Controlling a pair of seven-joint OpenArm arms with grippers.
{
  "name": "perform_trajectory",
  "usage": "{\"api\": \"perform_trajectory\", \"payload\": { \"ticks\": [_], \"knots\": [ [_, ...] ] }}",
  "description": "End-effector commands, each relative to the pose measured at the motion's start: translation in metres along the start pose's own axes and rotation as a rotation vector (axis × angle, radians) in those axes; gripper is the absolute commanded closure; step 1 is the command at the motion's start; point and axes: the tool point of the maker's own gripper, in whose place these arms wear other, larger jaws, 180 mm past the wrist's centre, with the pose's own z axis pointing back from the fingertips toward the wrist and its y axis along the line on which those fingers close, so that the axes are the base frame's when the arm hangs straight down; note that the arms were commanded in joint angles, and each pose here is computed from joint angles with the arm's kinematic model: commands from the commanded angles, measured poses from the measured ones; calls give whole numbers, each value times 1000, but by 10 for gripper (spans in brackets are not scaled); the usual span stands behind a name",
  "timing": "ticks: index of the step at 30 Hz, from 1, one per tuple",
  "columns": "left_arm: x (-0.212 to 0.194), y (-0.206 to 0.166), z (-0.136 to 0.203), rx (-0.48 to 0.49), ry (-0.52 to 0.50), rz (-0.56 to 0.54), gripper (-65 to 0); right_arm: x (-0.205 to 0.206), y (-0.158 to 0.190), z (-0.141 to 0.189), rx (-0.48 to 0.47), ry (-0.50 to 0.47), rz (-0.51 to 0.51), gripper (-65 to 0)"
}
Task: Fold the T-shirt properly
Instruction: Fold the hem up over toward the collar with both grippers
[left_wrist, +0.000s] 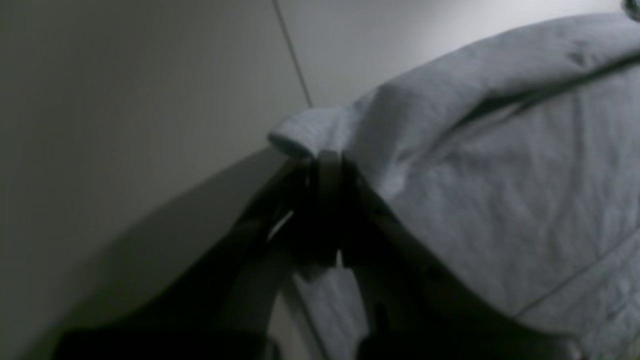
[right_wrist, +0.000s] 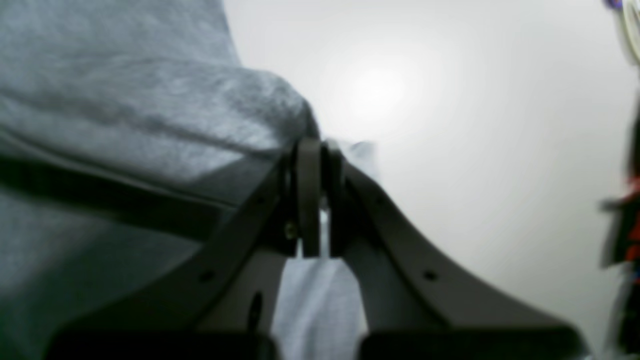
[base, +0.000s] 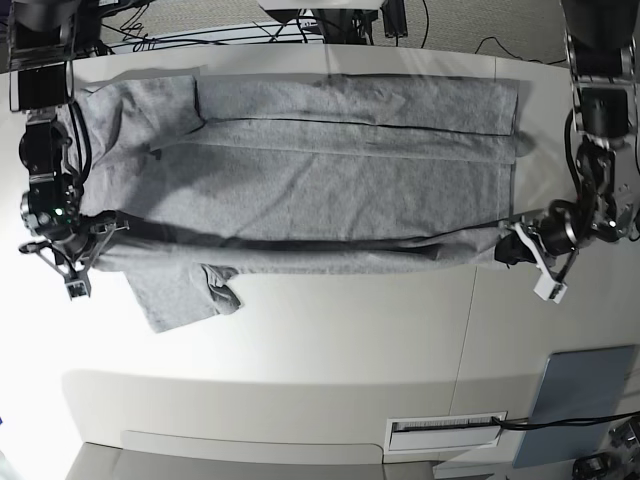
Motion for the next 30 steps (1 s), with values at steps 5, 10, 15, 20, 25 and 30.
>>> {"api": "perform_trajectory", "payload": {
  "ticks": [5, 10, 15, 20, 25, 30],
  "knots": [
    [25, 5, 37, 39, -153, -9, 0, 12, -25, 27, -39, -97, -46, 0],
    [26, 10, 75, 91, -250, 19, 0, 2, -23, 48, -54, -117, -25, 0],
    [-3, -4, 90, 96, -221, 12, 0, -15, -20, 67, -71, -108, 8, 0],
    [-42, -14, 93, 87, -148, 29, 0, -43, -16, 81, -72, -69, 30, 0],
    [-73, -17, 95, 92, -84, 52, 0, -80, -9, 86, -55, 8, 51, 0],
    [-89, -16, 97, 110, -51, 51, 0, -104, -4, 90, -58, 41, 19, 0]
  ]
}}
